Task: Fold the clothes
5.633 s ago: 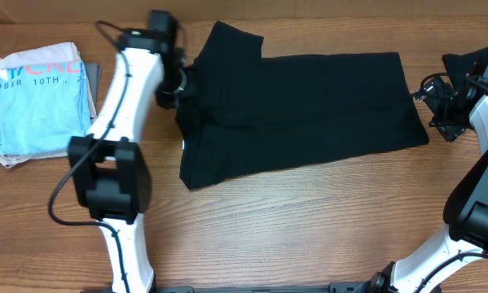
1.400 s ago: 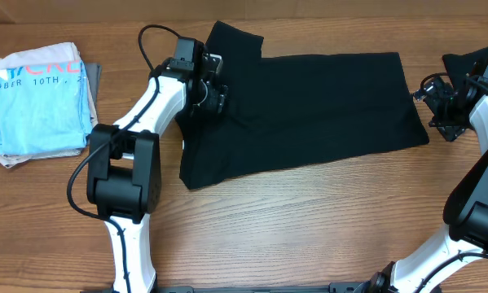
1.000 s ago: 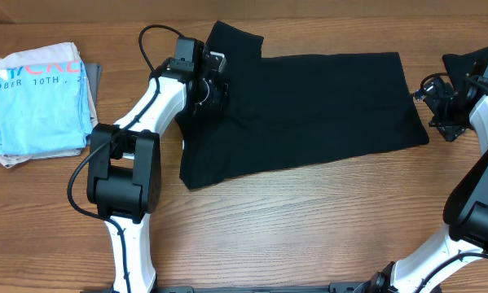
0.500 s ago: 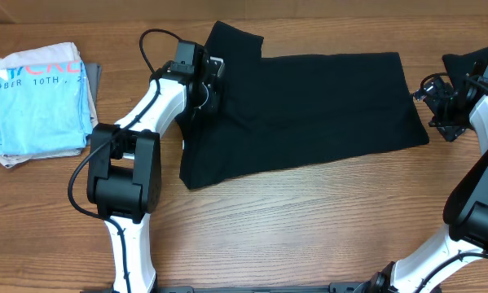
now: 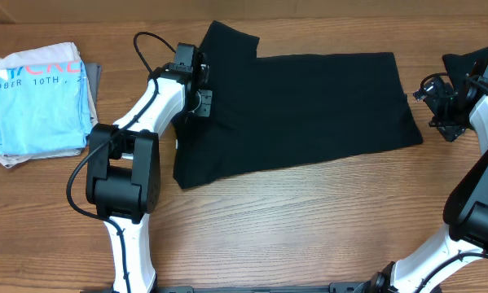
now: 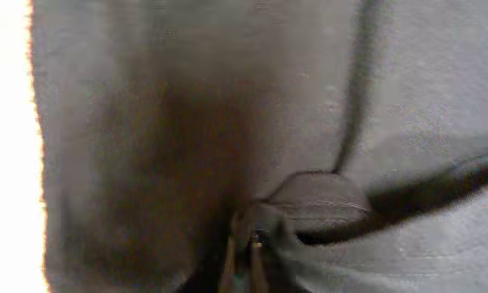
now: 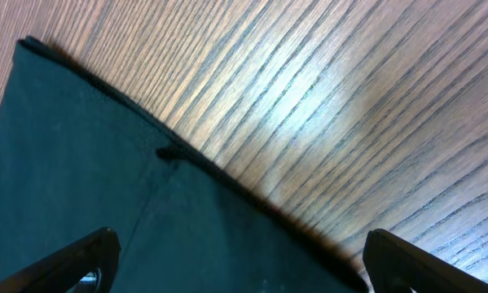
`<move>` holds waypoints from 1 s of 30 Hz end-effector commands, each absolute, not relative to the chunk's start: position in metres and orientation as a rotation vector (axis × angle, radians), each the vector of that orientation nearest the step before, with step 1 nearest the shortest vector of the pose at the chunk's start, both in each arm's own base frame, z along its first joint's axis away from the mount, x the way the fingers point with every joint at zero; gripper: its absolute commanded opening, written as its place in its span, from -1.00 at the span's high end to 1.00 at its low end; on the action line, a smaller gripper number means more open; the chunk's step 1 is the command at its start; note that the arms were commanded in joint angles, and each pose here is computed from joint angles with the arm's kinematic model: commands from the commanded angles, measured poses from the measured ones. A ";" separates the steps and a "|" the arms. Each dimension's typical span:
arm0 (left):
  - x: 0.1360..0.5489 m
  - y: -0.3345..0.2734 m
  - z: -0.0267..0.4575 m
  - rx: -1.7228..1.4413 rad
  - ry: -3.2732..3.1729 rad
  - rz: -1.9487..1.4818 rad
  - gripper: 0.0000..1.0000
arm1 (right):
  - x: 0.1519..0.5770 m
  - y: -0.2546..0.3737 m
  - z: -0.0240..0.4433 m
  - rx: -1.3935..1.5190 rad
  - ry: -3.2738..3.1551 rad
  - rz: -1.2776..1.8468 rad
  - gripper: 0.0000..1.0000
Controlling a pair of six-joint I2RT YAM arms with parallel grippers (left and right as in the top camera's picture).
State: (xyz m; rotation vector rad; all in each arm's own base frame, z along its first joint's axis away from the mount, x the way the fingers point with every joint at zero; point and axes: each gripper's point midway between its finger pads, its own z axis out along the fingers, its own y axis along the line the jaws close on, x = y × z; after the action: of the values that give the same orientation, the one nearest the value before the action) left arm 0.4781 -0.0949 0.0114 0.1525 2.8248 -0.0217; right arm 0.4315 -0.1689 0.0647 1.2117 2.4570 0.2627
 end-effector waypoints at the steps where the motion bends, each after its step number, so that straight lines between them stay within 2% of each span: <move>1: 0.492 -0.077 0.038 0.016 2.758 0.070 0.22 | 0.439 -0.173 0.089 1.170 2.409 0.251 -1.00; 3: 0.494 -0.077 0.043 0.016 2.755 0.069 -0.24 | 0.439 -0.173 0.089 1.169 2.409 0.252 -1.00; 4: 0.495 -0.077 0.049 0.015 2.754 0.068 -0.30 | 0.439 -0.173 0.089 1.170 2.409 0.251 -1.00; 10: 0.495 -0.077 0.128 -0.101 2.696 0.027 -0.37 | 0.439 -0.173 0.089 1.170 2.409 0.251 -1.00; 15: 0.473 -0.081 0.197 -0.198 2.610 -0.092 -0.43 | 0.439 -0.173 0.089 1.170 2.409 0.251 -1.00; 18: 0.459 -0.085 0.224 -0.235 2.580 -0.163 -0.47 | 0.439 -0.173 0.089 1.170 2.409 0.251 -1.00; 23: 0.435 -0.085 0.244 -0.254 2.591 -0.211 -0.50 | 0.439 -0.173 0.089 1.170 2.409 0.251 -1.00; 28: 0.410 -0.074 0.233 -0.284 2.696 -0.169 -0.54 | 0.439 -0.170 0.089 1.171 2.409 0.271 -1.00; 30: 0.402 -0.069 0.228 -0.303 2.737 -0.168 -0.55 | 0.433 -0.149 0.087 1.174 2.461 0.409 -1.00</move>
State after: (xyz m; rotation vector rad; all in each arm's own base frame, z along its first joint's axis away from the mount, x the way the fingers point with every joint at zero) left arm 0.4051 -0.0750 0.2286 -0.2490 2.7211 -0.1398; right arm 0.4289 -0.1638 0.0639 1.2160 2.4742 0.2904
